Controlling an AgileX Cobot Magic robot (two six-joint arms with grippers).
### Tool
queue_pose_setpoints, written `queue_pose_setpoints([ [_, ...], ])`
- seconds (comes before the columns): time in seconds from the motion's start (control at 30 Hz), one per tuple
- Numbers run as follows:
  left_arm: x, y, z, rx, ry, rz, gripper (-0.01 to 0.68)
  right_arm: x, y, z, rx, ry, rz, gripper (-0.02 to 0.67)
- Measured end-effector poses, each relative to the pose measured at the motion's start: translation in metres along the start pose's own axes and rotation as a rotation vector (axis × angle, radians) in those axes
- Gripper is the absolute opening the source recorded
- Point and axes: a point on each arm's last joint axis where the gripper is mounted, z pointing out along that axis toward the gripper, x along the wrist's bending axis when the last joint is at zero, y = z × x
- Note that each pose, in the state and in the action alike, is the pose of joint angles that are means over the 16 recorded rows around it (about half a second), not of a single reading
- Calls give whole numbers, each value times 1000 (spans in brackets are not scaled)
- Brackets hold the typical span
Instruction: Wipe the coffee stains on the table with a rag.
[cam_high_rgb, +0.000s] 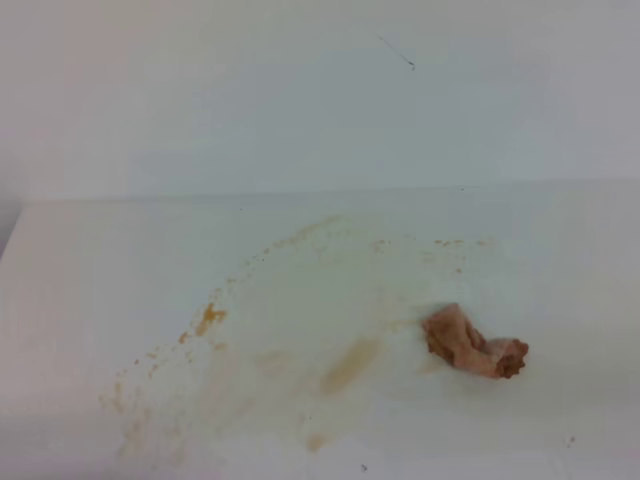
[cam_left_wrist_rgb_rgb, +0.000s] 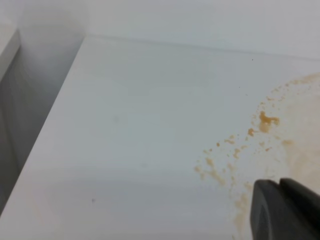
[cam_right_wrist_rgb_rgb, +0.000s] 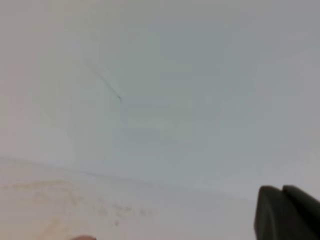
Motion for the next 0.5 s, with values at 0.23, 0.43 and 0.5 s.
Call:
queue_pose_setpoints([
  [0.23,0,0,0,2,0,0,-3,10,-65,2,128,-39,73,0],
  [0.43,0,0,0,6,1,0,-3,15,-96,4,238,-35,116,0],
  [0.5,0,0,0,5,1,0,-3,17,-101,4,263,-31,124,0],
])
